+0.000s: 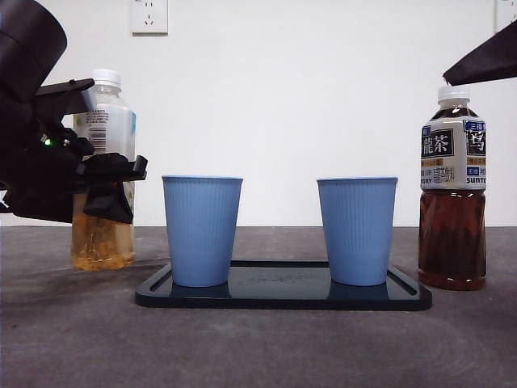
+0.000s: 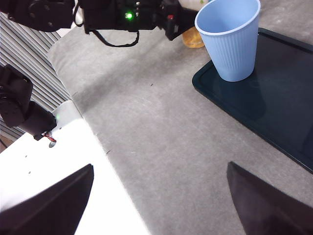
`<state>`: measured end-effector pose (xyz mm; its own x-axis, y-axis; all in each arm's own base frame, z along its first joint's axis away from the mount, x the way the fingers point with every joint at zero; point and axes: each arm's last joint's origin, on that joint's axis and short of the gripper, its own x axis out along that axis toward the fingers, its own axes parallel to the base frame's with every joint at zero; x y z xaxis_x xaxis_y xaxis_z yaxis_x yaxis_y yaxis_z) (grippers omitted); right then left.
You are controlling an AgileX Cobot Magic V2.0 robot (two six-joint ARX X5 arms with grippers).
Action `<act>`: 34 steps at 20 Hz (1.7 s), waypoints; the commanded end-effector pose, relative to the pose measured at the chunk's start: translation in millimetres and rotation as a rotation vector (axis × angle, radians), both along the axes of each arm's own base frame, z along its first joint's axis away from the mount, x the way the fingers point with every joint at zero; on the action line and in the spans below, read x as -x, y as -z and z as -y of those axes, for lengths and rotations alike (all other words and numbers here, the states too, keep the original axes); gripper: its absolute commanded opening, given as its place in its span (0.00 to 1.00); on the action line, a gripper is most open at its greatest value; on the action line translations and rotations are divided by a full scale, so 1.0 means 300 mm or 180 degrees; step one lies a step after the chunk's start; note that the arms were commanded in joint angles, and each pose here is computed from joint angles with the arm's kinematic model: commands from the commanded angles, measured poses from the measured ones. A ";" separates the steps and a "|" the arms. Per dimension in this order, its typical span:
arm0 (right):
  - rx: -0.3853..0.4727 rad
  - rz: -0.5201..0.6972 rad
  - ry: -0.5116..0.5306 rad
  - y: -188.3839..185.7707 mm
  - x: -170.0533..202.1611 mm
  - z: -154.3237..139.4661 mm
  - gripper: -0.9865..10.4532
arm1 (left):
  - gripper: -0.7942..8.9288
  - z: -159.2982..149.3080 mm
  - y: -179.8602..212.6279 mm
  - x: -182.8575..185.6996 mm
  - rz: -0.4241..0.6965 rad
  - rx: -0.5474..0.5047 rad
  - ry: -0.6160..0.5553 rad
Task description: Pour the drink into the cup
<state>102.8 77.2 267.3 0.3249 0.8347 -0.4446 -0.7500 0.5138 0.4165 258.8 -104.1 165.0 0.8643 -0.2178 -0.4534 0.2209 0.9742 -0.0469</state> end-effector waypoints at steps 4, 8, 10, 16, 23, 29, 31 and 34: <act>-0.0030 0.0018 0.0015 -0.017 -0.001 -0.004 0.46 | 0.21 -0.006 -0.005 -0.029 0.0146 0.0038 -0.0033; -0.0029 0.0017 0.0014 -0.017 -0.001 -0.004 0.46 | 0.21 -0.003 -0.006 -0.029 0.0153 0.0065 0.0013; -0.0030 0.0017 0.0014 -0.017 -0.001 -0.004 0.46 | 0.21 -0.002 -0.004 -0.030 0.0144 0.0059 0.0049; -0.0032 0.0017 0.0013 -0.017 -0.001 -0.004 0.46 | 0.21 0.000 0.000 -0.030 0.0128 0.0055 0.0144; -0.0038 0.0000 0.0021 -0.017 -0.001 -0.004 0.46 | 0.21 0.002 0.010 -0.027 0.0043 0.0038 0.0230; -0.0046 -0.0021 0.0030 -0.017 -0.001 -0.004 0.46 | 0.21 0.004 0.041 -0.031 -0.0072 -0.0009 0.0241; -0.0048 -0.0025 0.0032 -0.017 -0.001 -0.004 0.46 | 0.22 0.004 0.042 -0.030 -0.0089 -0.0014 0.0241; -0.0047 -0.0024 0.0033 -0.017 -0.001 -0.004 0.46 | 0.36 0.002 0.049 -0.026 -0.0165 -0.0042 0.0241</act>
<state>102.8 77.1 267.3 0.3276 0.8330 -0.4459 -0.7363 0.5208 0.4320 264.1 -102.6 152.5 0.8283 -0.2739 -0.4888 0.2835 0.9573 -0.0560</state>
